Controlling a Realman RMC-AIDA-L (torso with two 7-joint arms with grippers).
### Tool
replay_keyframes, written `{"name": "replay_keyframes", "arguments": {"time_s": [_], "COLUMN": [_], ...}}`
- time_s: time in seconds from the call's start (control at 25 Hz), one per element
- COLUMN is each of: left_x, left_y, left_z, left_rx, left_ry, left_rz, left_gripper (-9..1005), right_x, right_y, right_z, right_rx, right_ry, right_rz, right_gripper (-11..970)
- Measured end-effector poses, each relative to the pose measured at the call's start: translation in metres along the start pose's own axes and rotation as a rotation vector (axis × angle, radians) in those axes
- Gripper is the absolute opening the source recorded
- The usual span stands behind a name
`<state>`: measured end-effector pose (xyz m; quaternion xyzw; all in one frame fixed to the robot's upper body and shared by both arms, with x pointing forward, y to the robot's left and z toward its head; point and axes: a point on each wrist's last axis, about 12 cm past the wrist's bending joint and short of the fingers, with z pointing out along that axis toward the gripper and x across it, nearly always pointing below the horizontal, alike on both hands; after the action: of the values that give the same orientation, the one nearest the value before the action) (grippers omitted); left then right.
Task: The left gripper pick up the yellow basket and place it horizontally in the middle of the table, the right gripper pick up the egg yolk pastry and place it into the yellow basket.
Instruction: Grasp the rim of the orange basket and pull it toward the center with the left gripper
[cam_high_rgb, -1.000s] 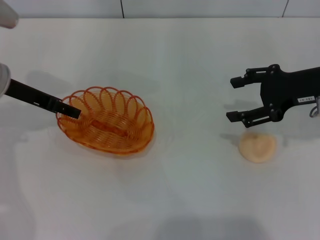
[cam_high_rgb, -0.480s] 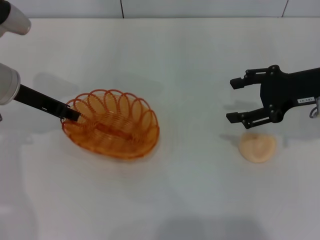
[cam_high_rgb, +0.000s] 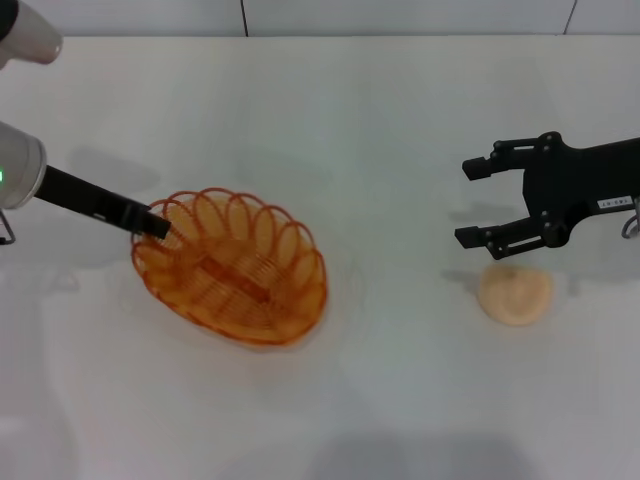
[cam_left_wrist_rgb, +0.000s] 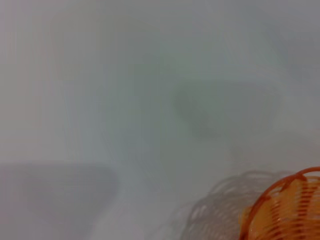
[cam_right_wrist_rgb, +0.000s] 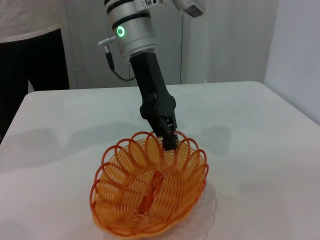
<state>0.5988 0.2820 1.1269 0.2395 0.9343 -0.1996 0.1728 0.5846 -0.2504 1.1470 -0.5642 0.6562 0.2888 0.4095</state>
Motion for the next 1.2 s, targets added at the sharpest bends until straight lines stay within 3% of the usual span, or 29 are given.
{"name": "replay_keyframes", "arguments": {"time_s": [0.36,0.84,1.2], "left_x": [-0.002,0.005,0.003], "left_y": [-0.014,-0.028,-0.04], "left_z": [-0.013,-0.001,0.012], "left_rx": [0.093,0.205,0.194], "left_ry": [-0.102,-0.097,-0.038], "left_rz": [-0.137,-0.409,-0.517], "left_gripper": [89,81,79], "right_x": [0.001,0.005,0.006], "right_y": [-0.001,-0.001,-0.003], "right_z": [-0.001,-0.001,-0.005], "right_rx": [0.007,0.012,0.018], "right_ry": [0.003,0.038,0.053], "right_rz": [-0.019,-0.055,-0.06], "right_gripper": [828,827,827]}}
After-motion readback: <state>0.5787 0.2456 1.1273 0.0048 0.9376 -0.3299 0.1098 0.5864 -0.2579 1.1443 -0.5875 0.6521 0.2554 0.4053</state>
